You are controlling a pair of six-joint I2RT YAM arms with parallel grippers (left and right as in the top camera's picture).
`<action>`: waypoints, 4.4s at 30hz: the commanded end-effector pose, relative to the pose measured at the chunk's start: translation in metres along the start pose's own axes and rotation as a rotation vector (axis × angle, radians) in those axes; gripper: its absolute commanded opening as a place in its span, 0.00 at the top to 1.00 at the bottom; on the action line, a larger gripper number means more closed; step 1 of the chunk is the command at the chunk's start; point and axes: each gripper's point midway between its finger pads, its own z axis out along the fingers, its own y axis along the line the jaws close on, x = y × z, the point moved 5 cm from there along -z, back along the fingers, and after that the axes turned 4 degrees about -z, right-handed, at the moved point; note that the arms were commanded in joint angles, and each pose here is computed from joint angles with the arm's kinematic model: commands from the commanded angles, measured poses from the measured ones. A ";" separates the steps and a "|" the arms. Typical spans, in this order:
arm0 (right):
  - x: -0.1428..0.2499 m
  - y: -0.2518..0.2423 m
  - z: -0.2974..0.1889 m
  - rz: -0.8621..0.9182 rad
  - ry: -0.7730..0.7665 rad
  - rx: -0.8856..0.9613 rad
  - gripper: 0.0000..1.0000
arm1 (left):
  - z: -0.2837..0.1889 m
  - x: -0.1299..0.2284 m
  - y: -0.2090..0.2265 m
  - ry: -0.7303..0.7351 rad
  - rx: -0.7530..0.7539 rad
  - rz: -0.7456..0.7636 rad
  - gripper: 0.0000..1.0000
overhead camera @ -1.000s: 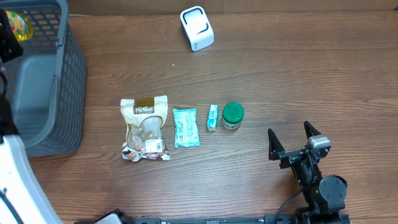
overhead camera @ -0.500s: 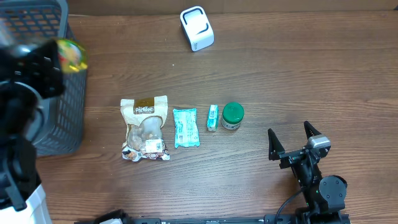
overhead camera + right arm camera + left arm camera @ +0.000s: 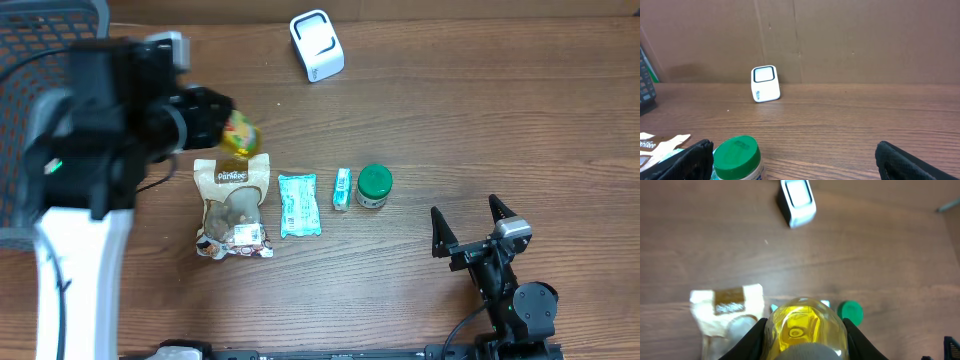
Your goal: Scan the item barcode
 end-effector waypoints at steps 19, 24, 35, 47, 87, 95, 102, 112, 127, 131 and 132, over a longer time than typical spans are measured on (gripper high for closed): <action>0.002 -0.002 0.000 -0.001 -0.002 0.013 0.00 | 0.176 0.057 -0.075 0.059 -0.335 0.132 0.80; 0.002 -0.002 0.000 -0.001 -0.002 0.013 0.00 | 0.207 0.067 -0.068 0.095 -0.368 0.111 0.80; 0.002 -0.002 0.000 -0.001 -0.002 0.013 0.00 | 0.245 0.082 -0.062 0.126 -0.379 0.078 0.77; 0.002 -0.002 0.000 -0.001 -0.002 0.013 0.00 | 0.267 0.097 -0.051 0.103 -0.364 0.057 0.73; 0.002 -0.002 0.000 -0.001 -0.002 0.013 0.00 | 0.094 -0.005 0.023 -0.108 -0.380 -0.028 0.05; 0.002 -0.002 0.000 -0.001 -0.002 0.013 0.00 | 0.076 -0.009 0.090 -0.046 -0.530 -0.100 0.01; 0.002 -0.002 0.000 -0.001 -0.002 0.013 0.00 | 0.063 -0.013 0.125 -0.035 -0.596 -0.133 0.00; 0.002 -0.002 0.000 -0.001 -0.002 0.013 0.00 | 0.057 -0.004 0.137 0.017 -0.631 -0.160 0.00; 0.002 -0.002 0.000 -0.001 -0.002 0.013 0.00 | 0.057 -0.004 0.137 0.017 -0.630 -0.160 0.00; 0.002 -0.002 0.000 -0.001 -0.002 0.013 0.00 | 0.057 -0.004 0.137 0.017 -0.630 -0.160 0.00; 0.002 -0.002 0.000 -0.001 -0.002 0.013 0.00 | 0.057 -0.004 0.137 0.017 -0.630 -0.160 0.01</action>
